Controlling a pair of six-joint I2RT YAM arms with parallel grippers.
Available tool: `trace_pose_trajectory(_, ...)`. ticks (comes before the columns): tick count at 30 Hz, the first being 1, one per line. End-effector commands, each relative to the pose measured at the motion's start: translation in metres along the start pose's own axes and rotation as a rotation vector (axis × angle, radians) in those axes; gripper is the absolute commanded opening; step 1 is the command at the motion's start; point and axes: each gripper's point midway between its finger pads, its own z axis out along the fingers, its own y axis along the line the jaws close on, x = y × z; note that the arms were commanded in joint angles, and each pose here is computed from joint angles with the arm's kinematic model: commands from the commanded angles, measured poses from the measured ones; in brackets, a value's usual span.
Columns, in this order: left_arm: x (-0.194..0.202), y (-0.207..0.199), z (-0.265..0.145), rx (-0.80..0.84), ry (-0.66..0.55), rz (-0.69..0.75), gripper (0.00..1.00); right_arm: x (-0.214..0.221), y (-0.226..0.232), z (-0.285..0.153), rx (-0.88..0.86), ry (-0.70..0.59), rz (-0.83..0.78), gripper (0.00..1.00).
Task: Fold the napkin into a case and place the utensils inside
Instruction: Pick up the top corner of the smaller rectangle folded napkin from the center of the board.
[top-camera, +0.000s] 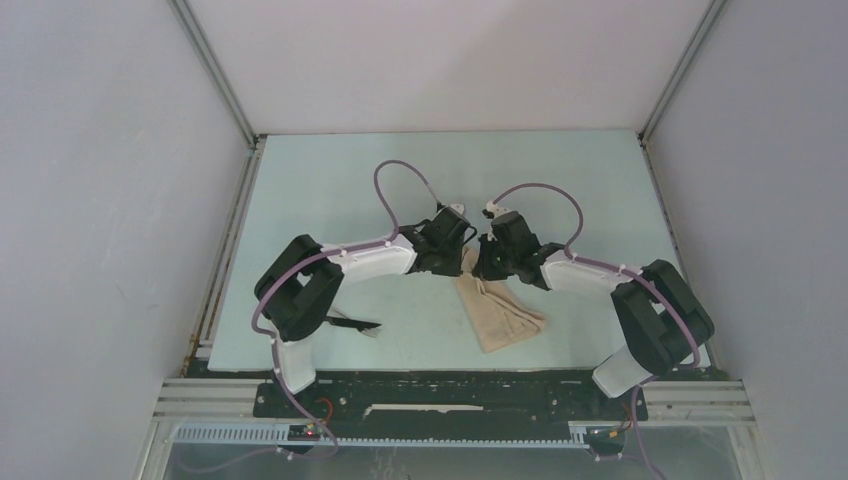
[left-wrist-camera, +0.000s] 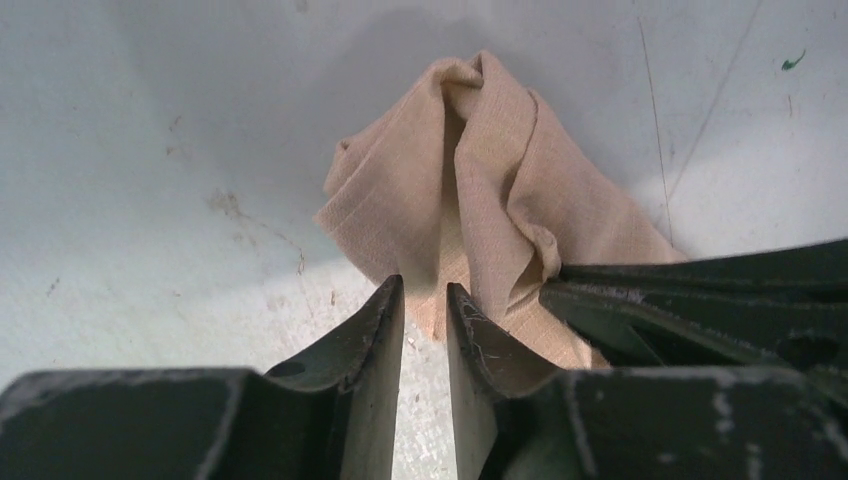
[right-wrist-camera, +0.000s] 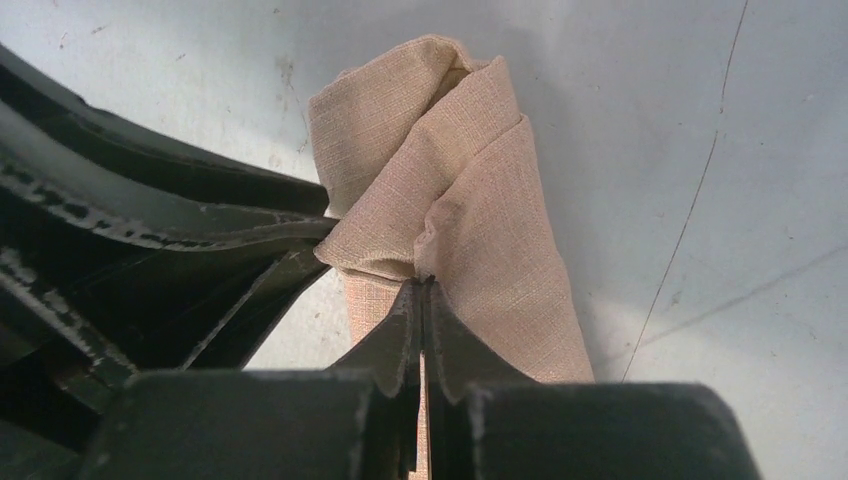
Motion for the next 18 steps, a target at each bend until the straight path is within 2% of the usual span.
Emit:
trace_pose_trajectory(1, -0.014, -0.004, 0.001, -0.033, -0.035, 0.046, 0.31, -0.016, 0.008, -0.012, -0.028, -0.059, 0.007, 0.0)
trace_pose_trajectory(5, -0.016, -0.007, 0.004, -0.061, -0.035, 0.079, 0.34, -0.016, 0.008, -0.013, -0.028, -0.059, 0.006, 0.0)
trace_pose_trajectory(15, -0.018, -0.003, 0.011, -0.164, -0.036, 0.136, 0.31, -0.014, 0.008, -0.012, -0.034, -0.054, 0.008, 0.0)
trace_pose_trajectory(16, -0.018, -0.002, 0.012, -0.172, -0.031, 0.141, 0.3, -0.014, 0.008, -0.012, -0.034, -0.055, 0.008, 0.0)
trace_pose_trajectory(18, -0.018, -0.001, 0.011, -0.186, -0.033, 0.143, 0.21, -0.013, 0.009, -0.012, -0.037, -0.053, 0.01, 0.0)
